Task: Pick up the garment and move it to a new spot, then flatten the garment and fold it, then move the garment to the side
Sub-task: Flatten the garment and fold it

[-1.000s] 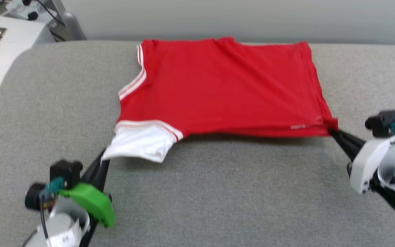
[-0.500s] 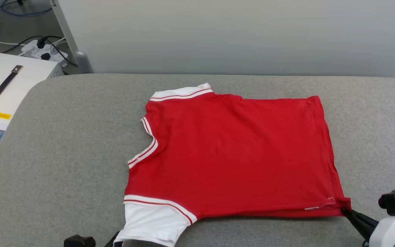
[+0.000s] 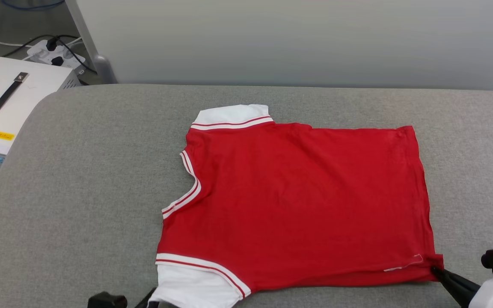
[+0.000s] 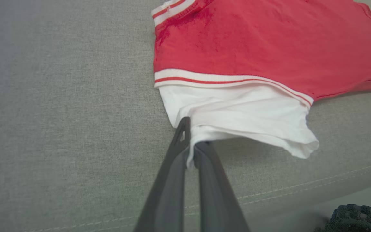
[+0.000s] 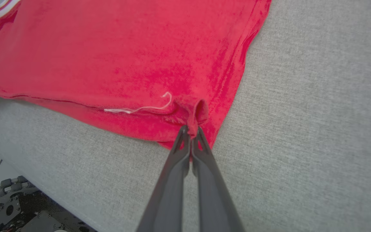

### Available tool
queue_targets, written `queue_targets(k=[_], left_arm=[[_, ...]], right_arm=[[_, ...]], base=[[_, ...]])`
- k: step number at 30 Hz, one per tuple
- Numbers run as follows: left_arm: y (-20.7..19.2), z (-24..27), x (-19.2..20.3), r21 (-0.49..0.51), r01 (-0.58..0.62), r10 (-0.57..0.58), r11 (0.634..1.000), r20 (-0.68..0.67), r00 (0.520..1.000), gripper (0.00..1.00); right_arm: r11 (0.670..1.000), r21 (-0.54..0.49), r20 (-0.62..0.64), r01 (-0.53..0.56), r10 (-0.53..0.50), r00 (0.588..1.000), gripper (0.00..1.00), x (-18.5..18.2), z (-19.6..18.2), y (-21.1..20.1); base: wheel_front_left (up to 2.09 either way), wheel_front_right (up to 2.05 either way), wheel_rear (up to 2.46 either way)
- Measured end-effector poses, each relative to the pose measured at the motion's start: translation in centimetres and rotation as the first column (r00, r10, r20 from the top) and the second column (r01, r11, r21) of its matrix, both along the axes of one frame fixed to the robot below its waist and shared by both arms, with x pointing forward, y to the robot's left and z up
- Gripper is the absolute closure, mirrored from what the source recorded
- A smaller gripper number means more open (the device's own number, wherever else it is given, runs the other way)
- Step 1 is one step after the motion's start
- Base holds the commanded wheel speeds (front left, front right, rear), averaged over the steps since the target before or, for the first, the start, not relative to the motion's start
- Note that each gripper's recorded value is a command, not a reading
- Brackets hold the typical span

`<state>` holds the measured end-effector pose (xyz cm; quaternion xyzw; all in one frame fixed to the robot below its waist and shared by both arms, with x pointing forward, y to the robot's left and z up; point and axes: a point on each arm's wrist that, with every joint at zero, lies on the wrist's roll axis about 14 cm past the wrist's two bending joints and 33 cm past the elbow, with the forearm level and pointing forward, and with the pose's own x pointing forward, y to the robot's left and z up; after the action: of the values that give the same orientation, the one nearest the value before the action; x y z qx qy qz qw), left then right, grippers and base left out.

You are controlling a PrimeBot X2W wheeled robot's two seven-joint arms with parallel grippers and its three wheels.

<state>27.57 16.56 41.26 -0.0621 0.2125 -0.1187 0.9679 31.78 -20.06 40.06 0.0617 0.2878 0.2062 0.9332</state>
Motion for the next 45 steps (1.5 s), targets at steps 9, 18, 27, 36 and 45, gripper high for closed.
queue_targets(k=[9,18,27,36,45], left_arm=[[-0.8,4.3,7.7,0.091,0.125,-0.138,0.988,0.149,0.979,1.0],[-0.8,5.6,14.9,0.142,0.17,-0.196,0.975,0.197,0.961,1.0],[-0.7,1.7,18.7,0.169,0.192,-0.212,0.967,0.111,0.971,1.0],[-0.8,-4.1,18.3,0.156,0.198,-0.195,0.968,-0.032,0.98,1.0],[-1.1,-4.5,18.2,0.14,0.183,-0.18,0.973,-0.034,0.983,0.94]], right_arm=[[1.0,-0.003,0.062,0.006,-0.006,0.998,1.0,3.6,2.3,0.3],[0.999,0.008,0.089,0.047,-0.047,0.995,1.0,7.6,3.4,0.0],[0.996,-0.004,0.041,0.088,-0.088,0.995,1.0,10.3,1.7,-0.5],[0.992,-0.047,-0.062,0.118,-0.121,0.991,1.0,10.3,-2.3,-1.0],[0.99,-0.043,-0.038,0.134,-0.135,0.99,0.6,10.4,-2.2,-0.9]], base=[[0.0,0.0,0.0],[0.0,0.0,0.0],[0.0,0.0,0.0],[0.0,0.0,0.0],[0.0,0.0,0.0]])
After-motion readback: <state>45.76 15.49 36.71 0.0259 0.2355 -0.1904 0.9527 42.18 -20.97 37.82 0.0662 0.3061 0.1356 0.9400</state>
